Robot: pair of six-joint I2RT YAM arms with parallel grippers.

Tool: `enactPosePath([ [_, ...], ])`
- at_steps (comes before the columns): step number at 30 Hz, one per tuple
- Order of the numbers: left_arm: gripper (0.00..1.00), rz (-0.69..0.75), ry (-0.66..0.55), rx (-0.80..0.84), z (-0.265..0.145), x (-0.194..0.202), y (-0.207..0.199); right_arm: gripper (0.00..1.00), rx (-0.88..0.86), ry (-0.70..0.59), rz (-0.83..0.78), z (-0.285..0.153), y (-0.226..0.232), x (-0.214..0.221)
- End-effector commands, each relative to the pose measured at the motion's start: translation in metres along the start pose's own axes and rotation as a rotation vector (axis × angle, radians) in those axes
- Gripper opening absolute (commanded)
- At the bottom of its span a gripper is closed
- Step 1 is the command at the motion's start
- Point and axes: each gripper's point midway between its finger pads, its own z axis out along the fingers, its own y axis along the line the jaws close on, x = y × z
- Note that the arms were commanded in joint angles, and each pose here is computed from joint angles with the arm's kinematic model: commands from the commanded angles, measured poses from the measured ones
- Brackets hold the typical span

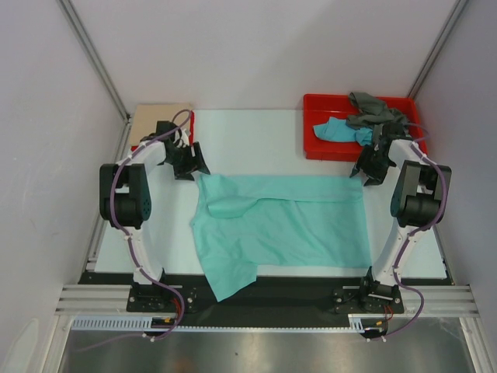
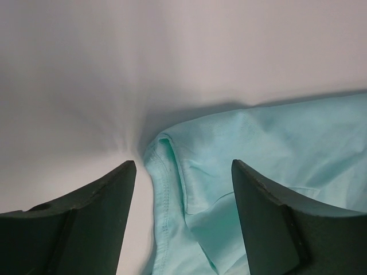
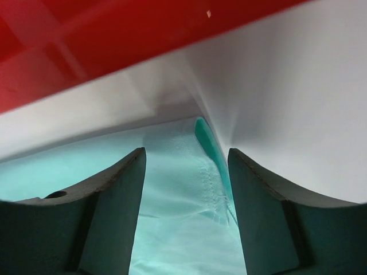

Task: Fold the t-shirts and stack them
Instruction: Fold the tshirt

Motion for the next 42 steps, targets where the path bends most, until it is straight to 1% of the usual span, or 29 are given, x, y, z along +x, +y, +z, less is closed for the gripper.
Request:
enactPosePath([
  [1, 0.73, 0.034, -0.021, -0.015, 0.0, -0.01, -0.002, 0.66, -0.006, 0.0, -0.041, -0.001, -0.002, 0.005],
  [9, 0.62, 0.014, 0.011, -0.018, 0.012, -0.003, 0.004, 0.65, -0.007, 0.003, -0.058, 0.007, -0.004, 0.005],
  [12, 0.55, 0.008, 0.02, -0.008, 0.015, -0.004, 0.003, 0.63, 0.01, 0.008, -0.074, 0.011, -0.008, 0.006],
  [13, 0.48, 0.007, 0.019, -0.006, 0.016, -0.004, 0.003, 0.63, 0.009, 0.009, -0.083, 0.012, -0.008, 0.006],
  [15, 0.41, 0.003, 0.012, -0.003, 0.016, -0.005, 0.003, 0.61, 0.006, 0.008, -0.102, 0.014, -0.006, 0.006],
  [16, 0.35, 0.0, 0.008, -0.003, 0.015, -0.006, 0.003, 0.61, 0.003, 0.006, -0.108, 0.015, -0.005, 0.006],
  [18, 0.29, -0.015, 0.009, -0.005, 0.016, -0.004, 0.007, 0.59, -0.012, 0.005, -0.132, 0.019, 0.0, 0.006],
  [19, 0.19, -0.023, 0.009, -0.008, 0.016, -0.004, 0.009, 0.54, -0.025, 0.008, -0.137, 0.021, 0.003, 0.006],
  [20, 0.12, -0.037, 0.012, -0.012, 0.017, -0.002, 0.013, 0.51, -0.031, 0.007, -0.138, 0.022, 0.005, 0.007],
  [21, 0.04, -0.04, 0.007, -0.014, 0.017, -0.003, 0.013, 0.41, -0.041, 0.001, -0.14, 0.024, 0.008, 0.007],
  [22, 0.0, -0.042, 0.002, -0.029, 0.016, -0.004, 0.016, 0.34, -0.051, -0.004, -0.14, 0.023, 0.012, 0.005],
  [23, 0.0, -0.038, -0.008, -0.033, 0.015, -0.006, 0.016, 0.27, -0.054, -0.011, -0.141, 0.023, 0.013, 0.005],
  [24, 0.0, -0.058, -0.034, -0.046, 0.01, -0.013, 0.027, 0.17, -0.058, -0.024, -0.136, 0.023, 0.016, 0.002],
  [26, 0.0, -0.047, -0.072, -0.066, 0.003, -0.025, 0.03, 0.08, -0.061, -0.054, -0.147, 0.02, 0.023, -0.003],
  [27, 0.0, -0.044, -0.081, -0.072, 0.001, -0.028, 0.031, 0.0, -0.061, -0.064, -0.15, 0.019, 0.025, -0.005],
  [30, 0.0, -0.017, -0.117, -0.093, -0.004, -0.042, 0.032, 0.0, -0.041, -0.116, -0.149, 0.015, 0.03, -0.016],
  [31, 0.0, -0.016, -0.112, -0.102, -0.001, -0.043, 0.034, 0.0, -0.033, -0.126, -0.146, 0.015, 0.031, -0.018],
  [33, 0.0, 0.007, -0.13, -0.129, -0.003, -0.056, 0.037, 0.0, 0.011, -0.167, -0.128, 0.014, 0.027, -0.028],
  [34, 0.0, 0.014, -0.14, -0.135, -0.001, -0.066, 0.038, 0.0, 0.023, -0.163, -0.109, 0.019, 0.025, -0.027],
  [36, 0.0, 0.026, -0.137, -0.159, -0.001, -0.073, 0.043, 0.0, 0.04, -0.174, -0.105, 0.022, 0.023, -0.032],
  [37, 0.0, 0.039, -0.158, -0.155, -0.004, -0.085, 0.038, 0.0, 0.044, -0.171, -0.113, 0.023, 0.024, -0.033],
  [38, 0.0, 0.035, -0.129, -0.159, 0.001, -0.081, 0.041, 0.0, 0.05, -0.155, -0.12, 0.028, 0.024, -0.03],
  [39, 0.02, 0.034, -0.125, -0.155, 0.001, -0.083, 0.04, 0.0, 0.052, -0.15, -0.126, 0.028, 0.025, -0.03],
  [40, 0.09, 0.037, -0.127, -0.153, -0.001, -0.086, 0.038, 0.0, 0.046, -0.158, -0.134, 0.026, 0.028, -0.036],
  [41, 0.21, 0.036, -0.118, -0.156, -0.001, -0.083, 0.037, 0.03, 0.049, -0.139, -0.135, 0.026, 0.028, -0.033],
  [42, 0.41, 0.04, -0.129, -0.167, -0.007, -0.085, 0.037, 0.19, 0.05, -0.131, -0.137, 0.025, 0.031, -0.032],
])
